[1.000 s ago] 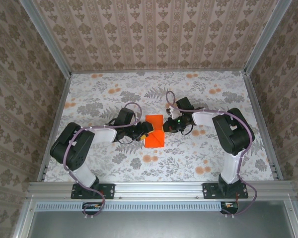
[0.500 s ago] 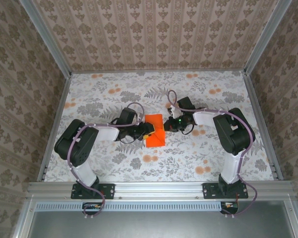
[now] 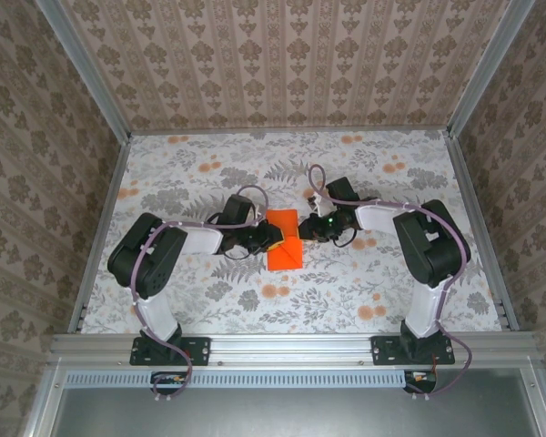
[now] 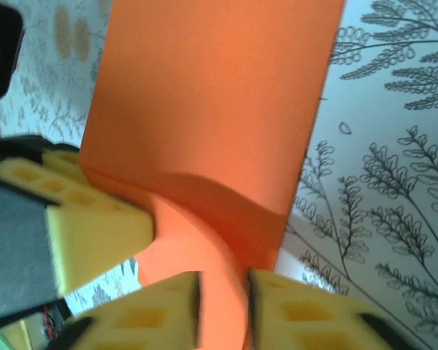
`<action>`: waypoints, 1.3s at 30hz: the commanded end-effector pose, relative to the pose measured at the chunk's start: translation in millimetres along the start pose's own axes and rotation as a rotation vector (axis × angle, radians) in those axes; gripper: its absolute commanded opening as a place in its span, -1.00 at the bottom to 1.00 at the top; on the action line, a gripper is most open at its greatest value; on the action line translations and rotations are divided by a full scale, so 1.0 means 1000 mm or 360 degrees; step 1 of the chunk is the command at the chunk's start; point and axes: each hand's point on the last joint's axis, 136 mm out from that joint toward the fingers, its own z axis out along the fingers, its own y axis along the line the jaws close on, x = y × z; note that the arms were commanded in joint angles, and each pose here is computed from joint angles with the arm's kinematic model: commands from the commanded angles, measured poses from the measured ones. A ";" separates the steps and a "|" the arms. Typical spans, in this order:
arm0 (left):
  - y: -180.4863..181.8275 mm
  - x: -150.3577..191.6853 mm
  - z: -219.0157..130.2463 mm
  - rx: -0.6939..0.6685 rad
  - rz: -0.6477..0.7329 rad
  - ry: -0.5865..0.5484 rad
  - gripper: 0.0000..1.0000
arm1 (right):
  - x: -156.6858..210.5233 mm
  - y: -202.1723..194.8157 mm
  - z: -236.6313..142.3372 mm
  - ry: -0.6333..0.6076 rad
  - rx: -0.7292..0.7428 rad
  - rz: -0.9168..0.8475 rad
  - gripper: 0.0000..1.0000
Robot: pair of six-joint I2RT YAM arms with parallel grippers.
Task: Fold a paper plane with a square sheet of paper (pick it up from the middle)
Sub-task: Turn over the paper at the center of the table.
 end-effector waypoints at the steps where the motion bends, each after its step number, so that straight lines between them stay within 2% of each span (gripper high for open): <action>1: -0.010 -0.001 0.001 0.0023 0.0085 0.0017 -0.77 | -0.014 0.012 -0.024 -0.0151 0.0032 -0.0044 -0.17; 2: -0.011 -0.002 0.000 0.0009 0.0096 0.0015 -0.81 | -0.017 0.012 -0.032 -0.0194 0.0084 -0.0046 -0.02; 5: -0.015 -0.002 -0.007 -0.0024 0.0152 0.0006 -0.89 | -0.023 0.013 -0.057 -0.0318 0.0209 -0.0087 0.26; 9: -0.022 0.000 -0.024 -0.0113 0.0242 0.0001 -0.91 | -0.031 0.020 -0.099 -0.0572 0.0348 -0.0153 0.49; 13: -0.027 0.006 -0.054 -0.0336 0.0327 0.0035 -0.91 | -0.035 0.036 -0.141 -0.0781 0.0404 -0.0203 0.65; 17: -0.036 0.010 -0.094 -0.0628 0.0464 0.0030 -0.91 | -0.033 0.046 -0.166 -0.0878 0.0446 -0.0242 0.69; 24: -0.054 -0.004 -0.161 -0.1005 0.0700 -0.0151 -0.91 | -0.028 0.048 -0.181 -0.0936 0.0483 -0.0251 0.84; 30: -0.038 -0.025 -0.211 -0.1570 0.0809 -0.0301 -0.91 | -0.024 0.046 -0.175 -0.0898 0.0466 -0.0252 0.90; 33: -0.023 -0.034 -0.220 -0.1856 0.0835 -0.0308 -0.91 | -0.023 0.043 -0.174 -0.0889 0.0480 -0.0242 0.91; 39: 0.009 -0.047 -0.208 -0.2348 0.0903 -0.0205 -0.92 | -0.020 0.032 -0.173 -0.0878 0.0546 -0.0212 0.92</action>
